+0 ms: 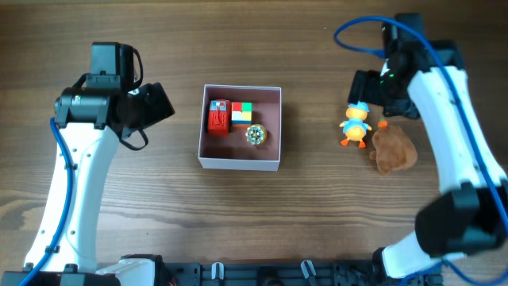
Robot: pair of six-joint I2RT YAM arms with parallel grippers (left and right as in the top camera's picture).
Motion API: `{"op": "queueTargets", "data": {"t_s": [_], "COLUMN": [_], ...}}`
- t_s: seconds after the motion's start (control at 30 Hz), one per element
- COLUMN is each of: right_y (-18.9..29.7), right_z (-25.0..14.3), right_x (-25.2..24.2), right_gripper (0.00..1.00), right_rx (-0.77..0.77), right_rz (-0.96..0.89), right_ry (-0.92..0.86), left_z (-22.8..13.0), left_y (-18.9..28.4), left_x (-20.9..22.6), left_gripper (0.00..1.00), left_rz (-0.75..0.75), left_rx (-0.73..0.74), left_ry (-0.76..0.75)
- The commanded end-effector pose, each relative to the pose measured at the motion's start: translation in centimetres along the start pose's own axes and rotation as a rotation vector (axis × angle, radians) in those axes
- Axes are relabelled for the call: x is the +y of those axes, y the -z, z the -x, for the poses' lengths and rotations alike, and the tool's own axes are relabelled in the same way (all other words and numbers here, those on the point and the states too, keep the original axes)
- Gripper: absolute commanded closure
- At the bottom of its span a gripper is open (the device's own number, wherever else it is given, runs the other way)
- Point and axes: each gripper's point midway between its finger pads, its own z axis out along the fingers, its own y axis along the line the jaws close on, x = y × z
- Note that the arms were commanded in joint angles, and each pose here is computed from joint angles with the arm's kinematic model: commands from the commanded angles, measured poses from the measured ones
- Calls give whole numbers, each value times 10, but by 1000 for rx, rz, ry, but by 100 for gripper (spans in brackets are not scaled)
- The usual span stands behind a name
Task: Pack container
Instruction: 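Grasp the yellow duck figure with the right gripper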
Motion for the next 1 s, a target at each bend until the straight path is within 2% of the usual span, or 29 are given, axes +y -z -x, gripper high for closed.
{"op": "queueTargets", "data": {"t_s": [0.0, 0.2, 0.33, 0.77, 0.83, 0.93, 0.97], "right_y": [-52, -106, -112, -136, -137, -137, -137], "right_z": [-16, -29, -30, -36, -34, -34, -34], "right_x": [9, 24, 28, 29, 29, 28, 28], "right_gripper": [0, 0, 0, 1, 12, 38, 40], "right_rx": [150, 291, 298, 271, 263, 260, 260], "right_rz": [10, 50, 76, 78, 80, 70, 70], "right_ry": [79, 108, 152, 122, 121, 123, 123], "left_z": [-4, -4, -4, -7, -7, -7, -7], "left_y": [-2, -2, -2, -1, -1, -1, -1], "left_x": [1, 1, 1, 2, 2, 2, 2], "left_gripper": [23, 23, 23, 22, 23, 23, 23], "left_rz": [-4, -4, -4, 2, 2, 2, 2], "left_rx": [17, 17, 17, 27, 27, 27, 27], "left_ry": [-18, -18, -18, -18, -18, -18, -18]}}
